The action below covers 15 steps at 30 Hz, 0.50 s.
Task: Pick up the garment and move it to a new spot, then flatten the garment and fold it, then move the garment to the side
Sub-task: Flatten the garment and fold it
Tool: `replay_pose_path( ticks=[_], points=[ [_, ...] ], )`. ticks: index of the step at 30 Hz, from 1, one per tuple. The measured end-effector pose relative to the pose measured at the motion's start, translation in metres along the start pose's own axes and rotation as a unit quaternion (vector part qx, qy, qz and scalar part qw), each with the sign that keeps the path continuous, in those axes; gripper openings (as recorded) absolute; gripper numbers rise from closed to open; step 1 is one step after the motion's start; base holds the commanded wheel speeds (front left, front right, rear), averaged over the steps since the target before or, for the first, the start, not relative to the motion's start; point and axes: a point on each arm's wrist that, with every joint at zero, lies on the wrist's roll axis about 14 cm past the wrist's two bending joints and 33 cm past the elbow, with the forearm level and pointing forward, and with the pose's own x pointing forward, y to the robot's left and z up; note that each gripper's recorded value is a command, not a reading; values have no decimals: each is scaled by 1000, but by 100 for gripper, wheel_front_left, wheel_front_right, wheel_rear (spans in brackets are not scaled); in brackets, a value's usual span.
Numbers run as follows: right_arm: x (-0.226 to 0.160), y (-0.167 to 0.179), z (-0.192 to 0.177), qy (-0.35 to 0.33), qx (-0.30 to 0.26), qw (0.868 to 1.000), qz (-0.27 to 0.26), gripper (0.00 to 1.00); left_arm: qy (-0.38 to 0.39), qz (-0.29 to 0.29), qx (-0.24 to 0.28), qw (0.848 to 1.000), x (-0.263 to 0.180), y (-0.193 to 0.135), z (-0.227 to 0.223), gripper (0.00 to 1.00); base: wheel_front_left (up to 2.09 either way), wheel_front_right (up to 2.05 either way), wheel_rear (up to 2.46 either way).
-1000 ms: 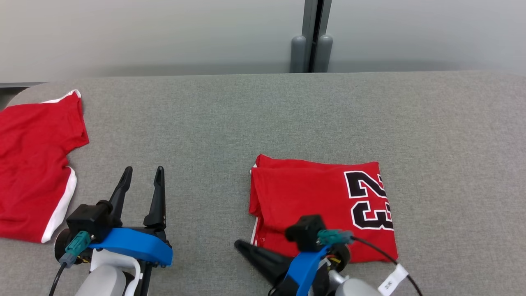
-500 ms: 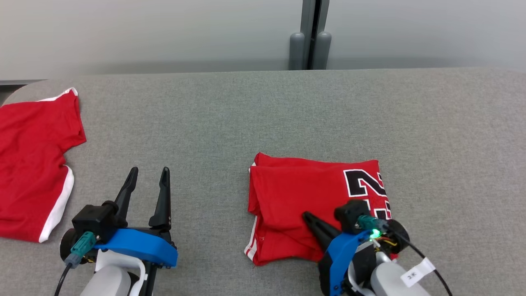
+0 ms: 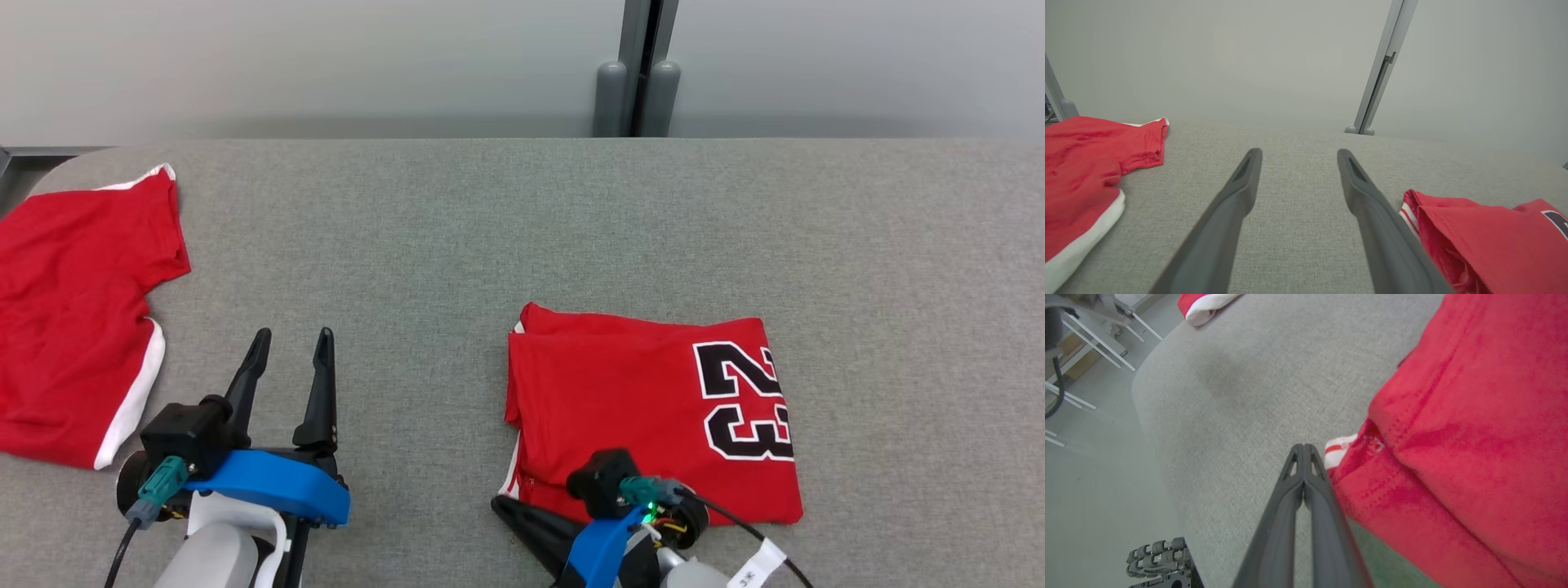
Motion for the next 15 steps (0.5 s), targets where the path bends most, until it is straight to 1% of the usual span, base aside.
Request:
replay_pose_path(
  ticks=[3, 4, 5, 6, 8, 11, 15],
  points=[
    [-4, -6, 36, -72, 24, 997, -8, 0, -5, 0, 0, 1000, 0, 0, 3, 100, 0, 0, 0],
    [-9, -12, 51, -103, 32, 994, -16, 28, -4, 1, -1, 1000, -1, 0, 3, 100, 0, 0, 0],
    [-14, -19, 67, -136, 37, 990, -26, 53, -4, 2, -1, 1000, -2, -1, 2, 100, 0, 0, 0],
    [-21, -26, 82, -166, 43, 984, -38, 100, -4, 3, -2, 1000, -3, -1, 2, 100, 0, 0, 0],
    [-40, -48, 107, -222, 49, 971, -72, 100, -8, 3, -1, 1000, -3, -1, 5, 100, 0, 0, 0],
    [-79, -87, 124, -273, 38, 950, -145, 100, -12, 0, -1, 1000, -4, -4, 6, 100, 0, 0, 0],
    [-129, -129, 122, -289, 31, 927, -238, 100, -19, -7, 1, 1000, -6, -10, 10, 100, 0, 0, 0]
  ],
)
